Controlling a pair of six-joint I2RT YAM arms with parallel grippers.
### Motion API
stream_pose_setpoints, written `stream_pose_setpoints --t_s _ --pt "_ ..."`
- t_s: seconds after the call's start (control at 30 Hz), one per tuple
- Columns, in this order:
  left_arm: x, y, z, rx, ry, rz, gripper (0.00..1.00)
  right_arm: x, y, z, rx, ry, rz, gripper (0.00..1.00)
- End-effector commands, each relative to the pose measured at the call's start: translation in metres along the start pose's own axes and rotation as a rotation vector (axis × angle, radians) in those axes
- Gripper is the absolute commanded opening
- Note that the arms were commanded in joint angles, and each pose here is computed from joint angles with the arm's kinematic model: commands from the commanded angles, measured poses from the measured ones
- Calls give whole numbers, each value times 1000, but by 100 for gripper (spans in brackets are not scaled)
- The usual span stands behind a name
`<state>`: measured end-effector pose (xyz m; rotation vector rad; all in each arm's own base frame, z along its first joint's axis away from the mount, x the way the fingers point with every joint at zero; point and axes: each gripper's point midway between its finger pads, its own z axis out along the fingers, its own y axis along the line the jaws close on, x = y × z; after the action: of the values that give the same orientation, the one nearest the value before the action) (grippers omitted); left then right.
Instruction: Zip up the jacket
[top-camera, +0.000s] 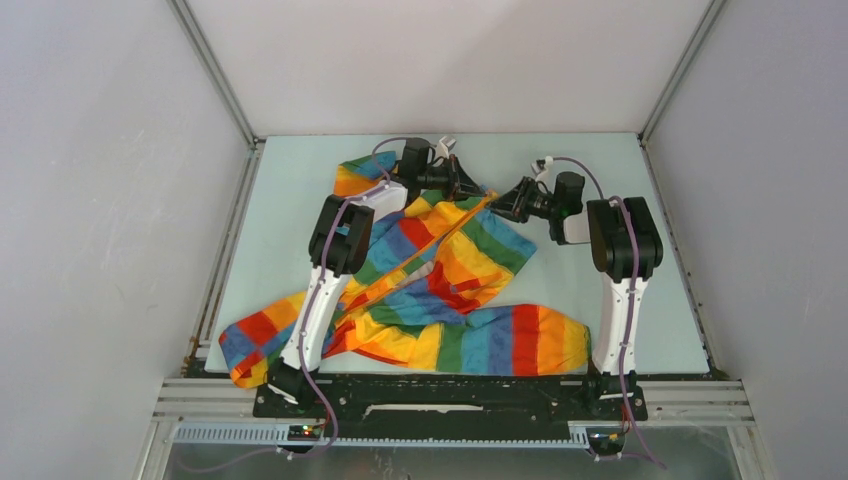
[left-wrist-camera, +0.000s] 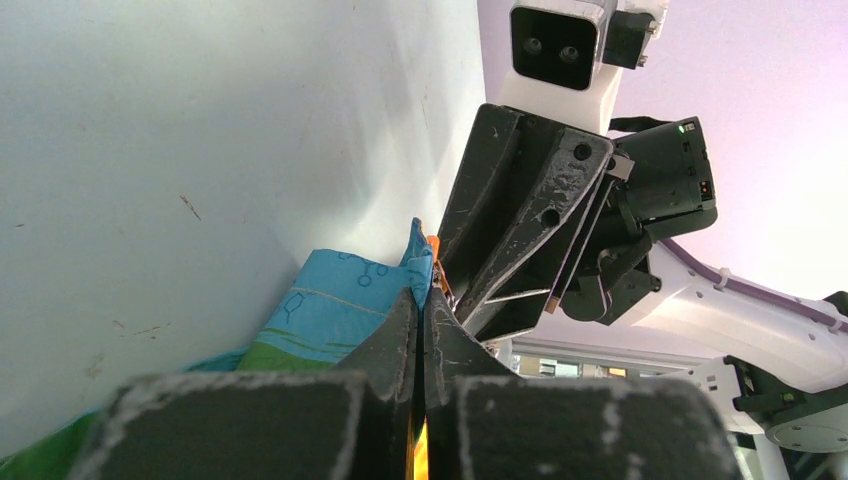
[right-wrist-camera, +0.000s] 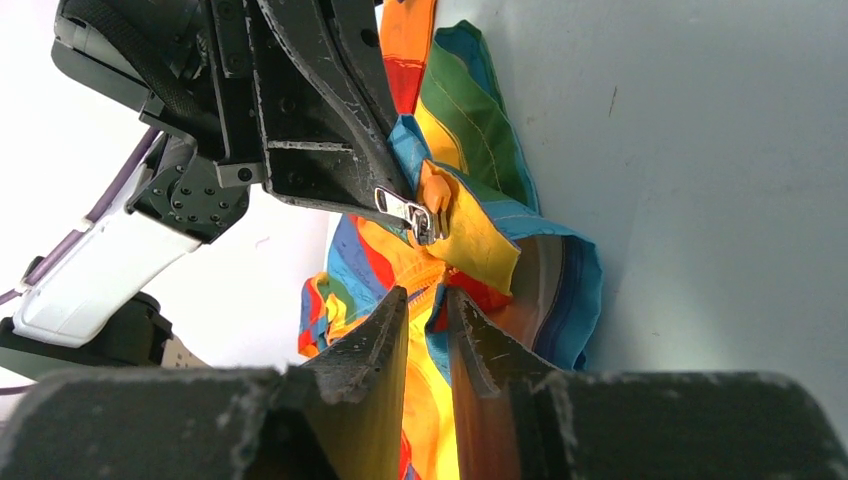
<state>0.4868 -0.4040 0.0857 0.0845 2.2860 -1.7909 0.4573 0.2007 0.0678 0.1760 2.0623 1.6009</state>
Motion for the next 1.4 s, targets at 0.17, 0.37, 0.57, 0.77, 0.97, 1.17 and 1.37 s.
stream_pose_setpoints --t_s 0.17,0.37,0.57,0.77,0.97,1.17,1.37 --pt "-6 -28 -5 63 19 84 0 -12 9 -1 6 -11 -80 0" --pt "2 -34 -13 85 74 138 0 -2 26 -13 -50 52 -204 0" --pt "9 -42 -19 141 129 171 0 8 38 -15 -128 101 -255 0" --pt "13 -50 -24 192 163 196 0 14 41 -14 -160 127 -259 0" --pt "14 -57 -28 231 171 201 0 13 41 -15 -172 130 -241 0" --pt "14 -55 -29 230 168 199 0 9 38 -18 -156 115 -228 0" --pt "13 -51 -27 220 168 188 0 7 42 -21 -167 93 -235 0"
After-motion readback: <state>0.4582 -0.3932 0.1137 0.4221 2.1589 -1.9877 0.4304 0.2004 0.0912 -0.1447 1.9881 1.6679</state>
